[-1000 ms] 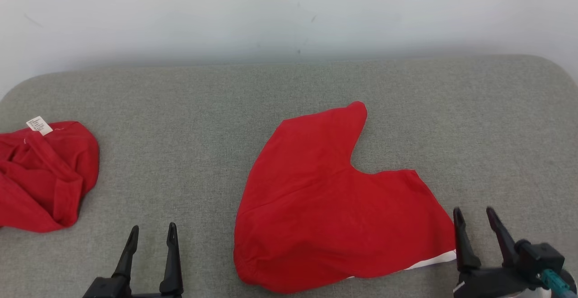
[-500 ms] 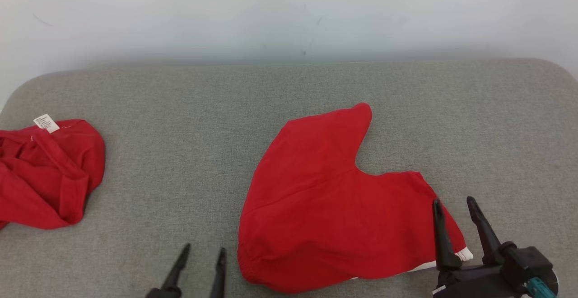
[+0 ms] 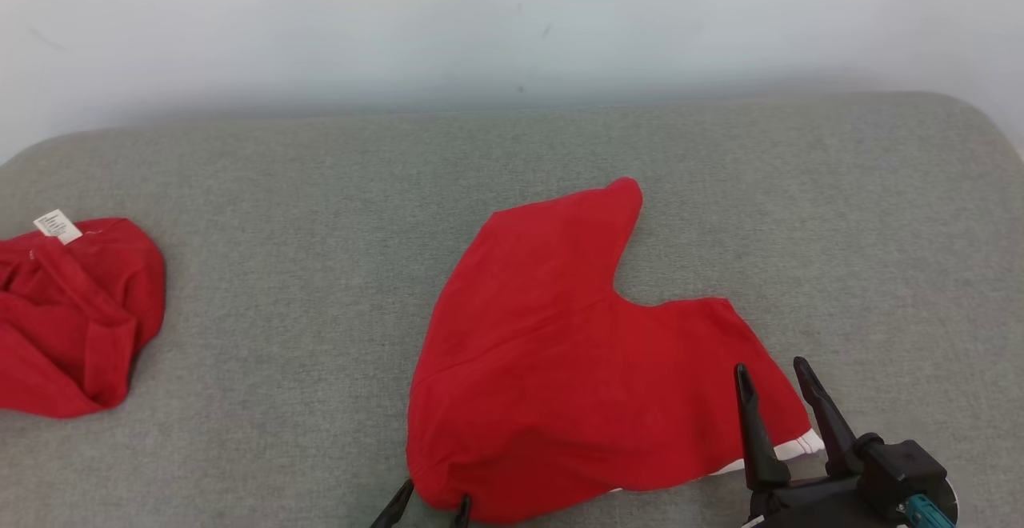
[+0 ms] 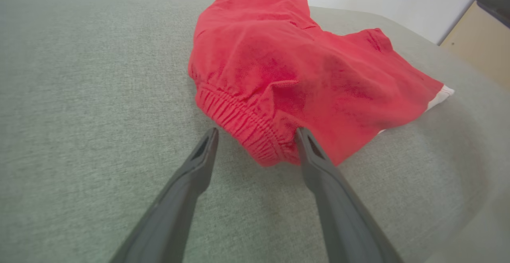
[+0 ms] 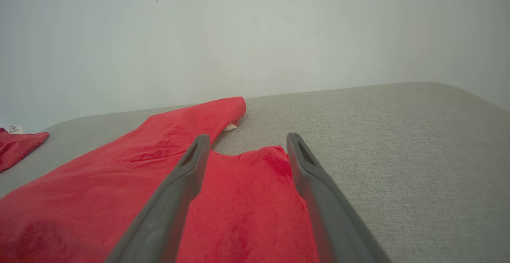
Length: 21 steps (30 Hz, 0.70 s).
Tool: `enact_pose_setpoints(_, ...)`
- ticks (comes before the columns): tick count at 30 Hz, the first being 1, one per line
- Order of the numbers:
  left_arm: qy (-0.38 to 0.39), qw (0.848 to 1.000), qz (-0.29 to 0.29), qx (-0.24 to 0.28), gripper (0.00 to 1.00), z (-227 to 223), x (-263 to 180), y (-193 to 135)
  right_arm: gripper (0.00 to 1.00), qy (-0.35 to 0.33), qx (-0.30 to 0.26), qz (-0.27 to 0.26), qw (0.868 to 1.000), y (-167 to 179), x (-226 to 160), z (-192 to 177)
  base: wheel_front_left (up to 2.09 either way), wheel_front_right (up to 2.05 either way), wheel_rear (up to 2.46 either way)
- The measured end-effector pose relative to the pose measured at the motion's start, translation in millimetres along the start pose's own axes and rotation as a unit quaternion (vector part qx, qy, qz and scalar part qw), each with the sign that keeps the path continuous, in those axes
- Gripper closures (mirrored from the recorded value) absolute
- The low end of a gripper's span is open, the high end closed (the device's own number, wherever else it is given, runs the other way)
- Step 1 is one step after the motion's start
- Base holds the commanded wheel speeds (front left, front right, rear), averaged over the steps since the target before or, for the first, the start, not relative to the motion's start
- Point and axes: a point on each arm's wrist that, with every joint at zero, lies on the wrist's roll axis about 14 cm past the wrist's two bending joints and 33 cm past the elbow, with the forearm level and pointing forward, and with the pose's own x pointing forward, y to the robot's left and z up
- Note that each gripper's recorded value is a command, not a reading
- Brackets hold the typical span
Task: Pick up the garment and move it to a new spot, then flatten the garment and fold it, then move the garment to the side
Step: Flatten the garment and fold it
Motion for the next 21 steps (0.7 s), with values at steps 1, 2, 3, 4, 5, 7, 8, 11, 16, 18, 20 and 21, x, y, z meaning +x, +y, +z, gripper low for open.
enact_pose_setpoints(1, 0.002, 1.0, -0.003, -0.004, 0.0, -1, 2, -2, 0.0, 0.001, 0.0, -0.001, 1.0, -1, -1, 0, 0.0, 0.0, 0.0)
enact_pose_setpoints(2, 0.008, 1.0, -0.007, -0.006, 0.0, -4, 4, -3, 0.0, 0.0, 0.0, -0.004, 1.0, -3, -2, 0, 0.0, 0.0, 0.0)
enact_pose_setpoints(3, 0.013, 1.0, -0.013, -0.004, 0.0, -6, 6, -6, 0.0, -0.001, 0.0, -0.006, 1.0, -4, -3, 1, 0.0, 0.0, 0.0)
enact_pose_setpoints(4, 0.014, 1.0, -0.016, -0.007, 0.0, -7, 9, -7, 0.0, -0.001, -0.001, -0.009, 1.0, -6, -5, 1, 0.0, 0.0, 0.0)
enact_pose_setpoints(5, 0.016, 1.0, -0.019, -0.012, 0.0, -7, 11, -9, 0.0, -0.002, -0.002, -0.011, 1.0, -8, -6, 2, 0.0, 0.0, 0.0)
enact_pose_setpoints(7, 0.007, 0.999, -0.028, -0.015, 0.29, 0, 18, -13, 0.0, -0.006, -0.003, -0.017, 1.0, -12, -8, 5, 0.0, 0.0, 0.0)
enact_pose_setpoints(8, -0.003, 0.999, -0.03, -0.019, 0.94, 7, 22, -14, 0.0, -0.007, -0.003, -0.019, 1.0, -13, -8, 6, 0.0, 0.0, 0.0)
enact_pose_setpoints(11, -0.034, 0.999, -0.03, -0.013, 1.0, 27, 25, -13, 0.0, -0.006, -0.004, -0.022, 1.0, -15, -10, 5, 0.0, 0.0, 0.0)
enact_pose_setpoints(16, -0.068, 0.998, -0.017, 0.002, 1.0, 48, 15, -1, 0.0, -0.001, 0.002, -0.009, 1.0, -5, -8, 1, 0.0, 0.0, 0.0)
enact_pose_setpoints(18, -0.07, 0.997, -0.014, 0.012, 1.0, 49, 7, 3, 0.0, -0.001, 0.004, 0.001, 1.0, 2, -4, 0, 0.0, 0.0, 0.0)
enact_pose_setpoints(20, -0.067, 0.997, -0.015, 0.018, 1.0, 47, 2, 4, 0.0, 0.0, 0.006, 0.005, 1.0, 5, -3, 0, 0.0, 0.0, 0.0)
enact_pose_setpoints(21, -0.054, 0.998, -0.015, 0.022, 1.0, 38, -7, 5, 0.0, 0.001, 0.009, 0.012, 1.0, 10, 1, -2, 0.0, 0.0, 0.0)
